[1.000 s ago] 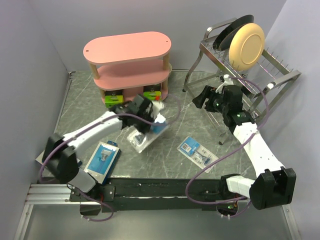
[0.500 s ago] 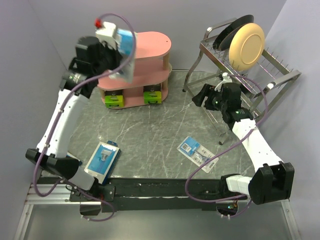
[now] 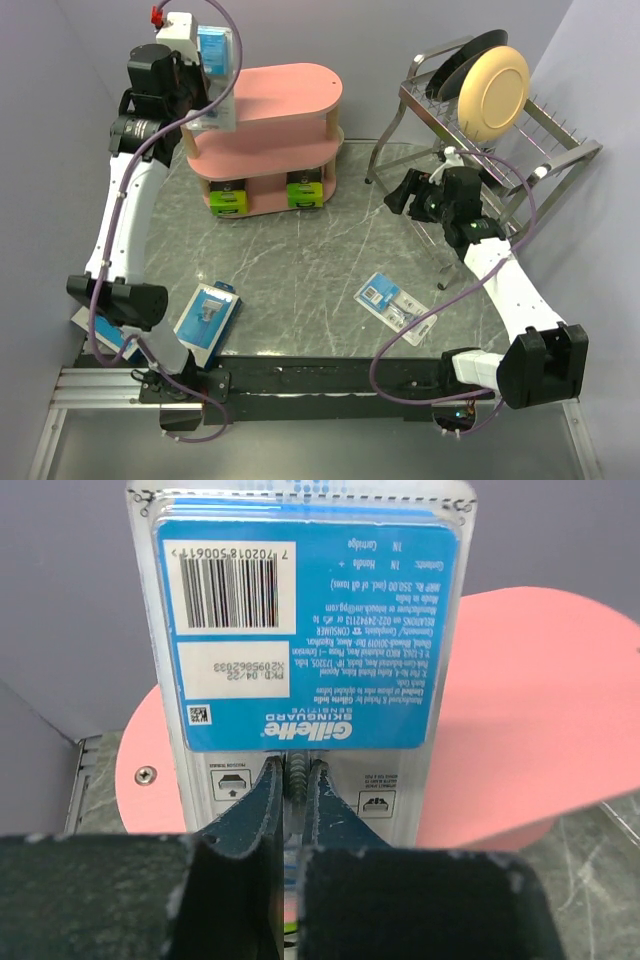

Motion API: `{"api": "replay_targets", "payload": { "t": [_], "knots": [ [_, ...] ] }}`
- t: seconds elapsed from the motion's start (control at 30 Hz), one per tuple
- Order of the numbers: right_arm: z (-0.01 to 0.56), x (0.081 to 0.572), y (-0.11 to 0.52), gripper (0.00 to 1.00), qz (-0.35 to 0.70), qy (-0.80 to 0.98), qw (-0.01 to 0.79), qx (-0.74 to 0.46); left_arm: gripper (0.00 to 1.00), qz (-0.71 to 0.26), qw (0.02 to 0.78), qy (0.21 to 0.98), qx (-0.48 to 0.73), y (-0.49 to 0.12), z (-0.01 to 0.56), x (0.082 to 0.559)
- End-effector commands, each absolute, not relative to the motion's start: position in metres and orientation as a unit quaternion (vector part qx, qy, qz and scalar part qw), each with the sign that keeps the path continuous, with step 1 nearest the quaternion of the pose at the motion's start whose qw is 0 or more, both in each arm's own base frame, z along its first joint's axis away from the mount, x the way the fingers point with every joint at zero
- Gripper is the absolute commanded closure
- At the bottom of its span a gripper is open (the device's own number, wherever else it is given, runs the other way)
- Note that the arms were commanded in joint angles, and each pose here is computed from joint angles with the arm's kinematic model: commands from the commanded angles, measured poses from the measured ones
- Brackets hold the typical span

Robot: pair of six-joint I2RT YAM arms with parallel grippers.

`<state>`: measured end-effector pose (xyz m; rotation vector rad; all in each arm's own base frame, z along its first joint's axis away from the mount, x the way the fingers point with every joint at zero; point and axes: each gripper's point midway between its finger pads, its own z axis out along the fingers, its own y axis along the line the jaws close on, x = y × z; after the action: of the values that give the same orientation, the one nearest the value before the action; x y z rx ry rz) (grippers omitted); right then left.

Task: Place and organize the shaving razors onto the shelf

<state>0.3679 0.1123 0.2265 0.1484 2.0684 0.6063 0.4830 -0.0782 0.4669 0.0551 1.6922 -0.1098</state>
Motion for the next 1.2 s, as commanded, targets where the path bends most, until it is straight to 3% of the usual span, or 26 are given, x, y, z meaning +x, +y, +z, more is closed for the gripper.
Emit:
{"api": "replay_targets", "payload": {
  "t": [0.0, 0.4, 0.77, 0.93, 0.97, 1.0, 1.1, 1.17],
  "knots": [
    [0.239, 0.369, 0.106, 0.18, 0.242, 0.829, 0.5, 0.065, 0.98, -0.043, 0.69, 0.723, -0.006, -0.058, 0.488, 0.502],
    [0.232, 0.362, 0.098, 0.18, 0.241, 0.83, 0.496, 0.08, 0.9, -0.049, 0.671, 0.739, -0.03, -0.051, 0.457, 0.535],
    [0.235, 0.359, 0.097, 0.17, 0.247, 0.829, 0.495, 0.081, 0.89, -0.045, 0.67, 0.739, -0.048, -0.048, 0.446, 0.557],
    [0.239, 0.359, 0.097, 0.16, 0.246, 0.827, 0.5, 0.076, 0.75, -0.042, 0.671, 0.738, -0.062, -0.044, 0.445, 0.558],
    [0.24, 0.36, 0.096, 0.16, 0.245, 0.827, 0.5, 0.076, 0.69, -0.044, 0.671, 0.738, -0.062, -0.045, 0.446, 0.558],
    [0.241, 0.359, 0.096, 0.16, 0.244, 0.827, 0.502, 0.074, 0.52, -0.045, 0.673, 0.736, -0.064, -0.044, 0.448, 0.556],
    [0.247, 0.357, 0.101, 0.16, 0.253, 0.823, 0.505, 0.056, 0.34, -0.054, 0.688, 0.72, -0.069, -0.044, 0.467, 0.547],
    [0.259, 0.353, 0.108, 0.14, 0.257, 0.818, 0.515, -0.001, 0.27, -0.067, 0.71, 0.697, -0.069, -0.046, 0.496, 0.529]
  ]
}}
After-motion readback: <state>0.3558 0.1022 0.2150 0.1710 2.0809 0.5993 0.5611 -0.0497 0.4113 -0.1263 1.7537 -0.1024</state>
